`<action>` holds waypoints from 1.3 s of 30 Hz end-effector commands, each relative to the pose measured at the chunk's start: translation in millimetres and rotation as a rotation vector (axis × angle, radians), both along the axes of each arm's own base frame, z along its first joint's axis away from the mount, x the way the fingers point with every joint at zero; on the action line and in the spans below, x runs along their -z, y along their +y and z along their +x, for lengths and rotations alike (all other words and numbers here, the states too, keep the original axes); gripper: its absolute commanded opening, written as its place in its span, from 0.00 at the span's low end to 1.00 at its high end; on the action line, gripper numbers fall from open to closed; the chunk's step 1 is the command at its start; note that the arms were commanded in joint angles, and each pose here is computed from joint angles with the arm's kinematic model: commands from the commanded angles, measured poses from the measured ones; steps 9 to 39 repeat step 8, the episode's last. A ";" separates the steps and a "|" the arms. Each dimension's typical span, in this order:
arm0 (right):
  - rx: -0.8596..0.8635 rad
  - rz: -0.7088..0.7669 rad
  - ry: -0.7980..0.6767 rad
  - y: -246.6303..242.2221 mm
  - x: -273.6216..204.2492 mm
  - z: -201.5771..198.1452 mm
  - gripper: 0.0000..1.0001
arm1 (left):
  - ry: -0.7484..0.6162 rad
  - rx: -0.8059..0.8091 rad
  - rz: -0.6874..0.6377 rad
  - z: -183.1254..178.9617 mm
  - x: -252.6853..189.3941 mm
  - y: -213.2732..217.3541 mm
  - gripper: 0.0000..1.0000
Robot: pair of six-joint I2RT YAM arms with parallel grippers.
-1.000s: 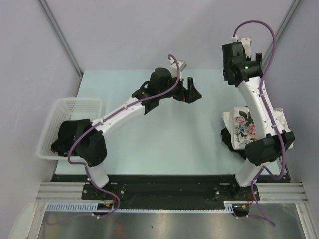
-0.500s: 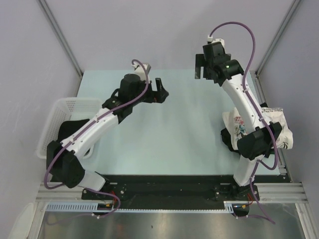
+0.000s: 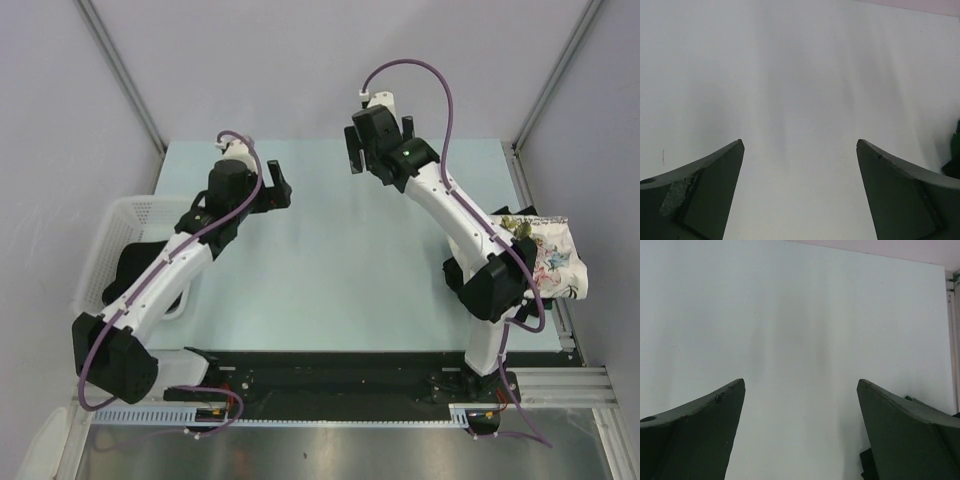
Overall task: Fold and stack the t-shirts
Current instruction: Put the neatly folded tshirt into the corner of the board with both arms
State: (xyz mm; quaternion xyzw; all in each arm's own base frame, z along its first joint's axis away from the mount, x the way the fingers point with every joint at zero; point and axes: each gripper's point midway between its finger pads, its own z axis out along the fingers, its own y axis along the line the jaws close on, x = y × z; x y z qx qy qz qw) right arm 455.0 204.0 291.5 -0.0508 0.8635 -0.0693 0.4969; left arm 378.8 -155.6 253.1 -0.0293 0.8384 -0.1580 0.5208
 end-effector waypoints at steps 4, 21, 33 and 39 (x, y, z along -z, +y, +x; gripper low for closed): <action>0.014 -0.007 -0.127 9.8 -23.6 10.4 1.00 | -0.047 0.016 -0.041 -9.3 -13.9 2.3 1.00; 0.007 0.003 -0.148 16.6 -28.9 8.9 1.00 | -0.047 0.001 -0.052 -13.2 -13.4 5.3 0.99; 0.007 0.003 -0.148 16.6 -28.9 8.9 1.00 | -0.047 0.001 -0.052 -13.2 -13.4 5.3 0.99; 0.007 0.003 -0.148 16.6 -28.9 8.9 1.00 | -0.047 0.001 -0.052 -13.2 -13.4 5.3 0.99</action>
